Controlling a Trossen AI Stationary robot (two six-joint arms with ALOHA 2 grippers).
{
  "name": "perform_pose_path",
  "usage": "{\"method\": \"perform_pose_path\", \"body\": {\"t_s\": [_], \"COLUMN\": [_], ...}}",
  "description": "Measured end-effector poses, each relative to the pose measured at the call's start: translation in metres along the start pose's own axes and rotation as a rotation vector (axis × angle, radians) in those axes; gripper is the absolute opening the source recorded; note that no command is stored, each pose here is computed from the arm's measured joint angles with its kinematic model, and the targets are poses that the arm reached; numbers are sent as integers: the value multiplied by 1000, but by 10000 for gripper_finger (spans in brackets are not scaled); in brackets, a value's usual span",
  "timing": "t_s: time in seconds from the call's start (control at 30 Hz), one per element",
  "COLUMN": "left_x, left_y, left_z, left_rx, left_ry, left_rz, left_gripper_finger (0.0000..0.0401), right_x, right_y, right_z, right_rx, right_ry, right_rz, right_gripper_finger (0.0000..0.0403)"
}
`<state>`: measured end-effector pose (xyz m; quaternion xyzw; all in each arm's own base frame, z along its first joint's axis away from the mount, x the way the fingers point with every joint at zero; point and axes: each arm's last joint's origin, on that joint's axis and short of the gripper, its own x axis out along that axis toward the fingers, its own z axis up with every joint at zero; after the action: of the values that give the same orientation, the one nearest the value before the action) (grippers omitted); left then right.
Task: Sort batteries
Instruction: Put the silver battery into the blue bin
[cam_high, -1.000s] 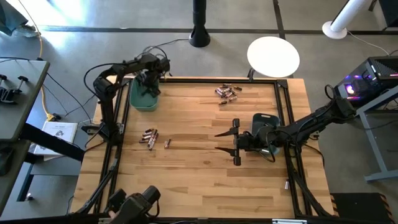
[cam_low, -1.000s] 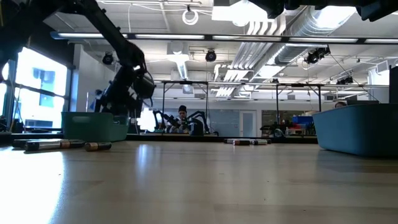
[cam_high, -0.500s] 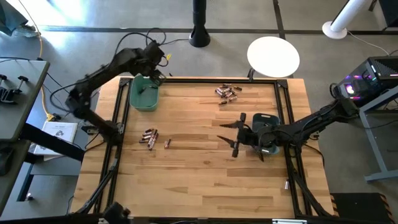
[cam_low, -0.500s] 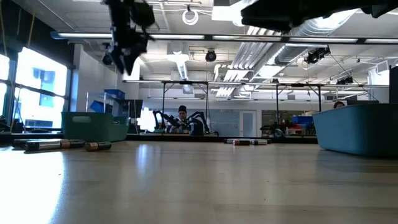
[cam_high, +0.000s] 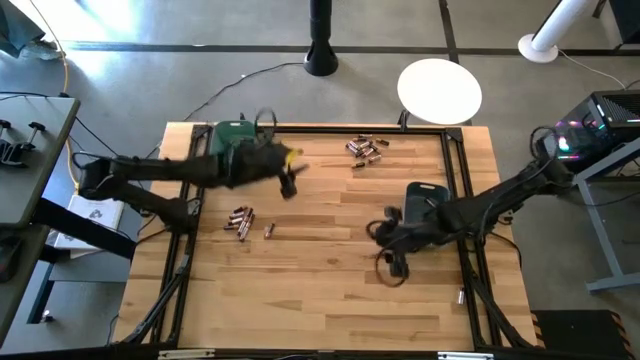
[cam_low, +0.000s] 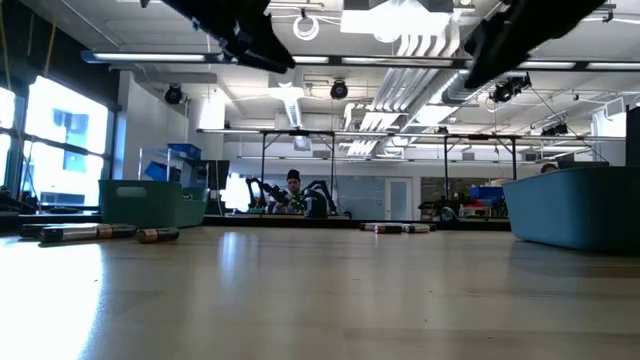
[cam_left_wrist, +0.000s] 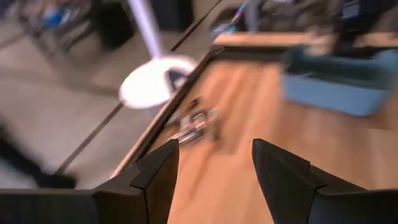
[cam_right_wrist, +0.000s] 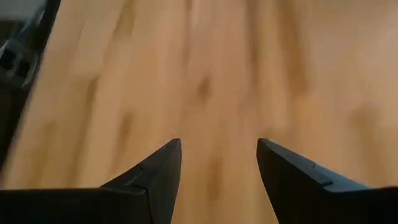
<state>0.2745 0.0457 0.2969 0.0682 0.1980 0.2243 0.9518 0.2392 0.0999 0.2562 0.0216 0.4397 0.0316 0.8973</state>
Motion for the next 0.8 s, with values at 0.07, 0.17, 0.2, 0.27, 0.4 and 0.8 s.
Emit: {"method": "perform_pose_path", "body": {"t_s": [0.07, 0.17, 0.2, 0.27, 0.4, 0.8], "left_x": [-1, -5, -7, -11, -16, -17], "left_y": [-18, -40, -45, -52, -59, -57], "left_z": [-10, -23, -25, -26, -26, -21], "left_rx": [36, 68, 74, 79, 130, 147], "left_ry": [-65, -139, -162, -214, -269, -316], "left_rz": [-47, -90, -97, -107, -119, -101], "left_gripper_finger": [198, 198, 198, 198, 198, 197], "right_x": [10, 30, 36, 49, 69, 81], "right_y": [13, 36, 43, 58, 82, 124], "right_z": [0, -6, -9, -16, -36, -108], "right_rx": [48, 88, 108, 180, 343, 261], "right_ry": [148, 389, 468, 639, 985, 1313], "right_rz": [45, 104, 123, 163, 208, -117], "right_gripper_finger": [204, 204, 204, 204, 204, 204]}}
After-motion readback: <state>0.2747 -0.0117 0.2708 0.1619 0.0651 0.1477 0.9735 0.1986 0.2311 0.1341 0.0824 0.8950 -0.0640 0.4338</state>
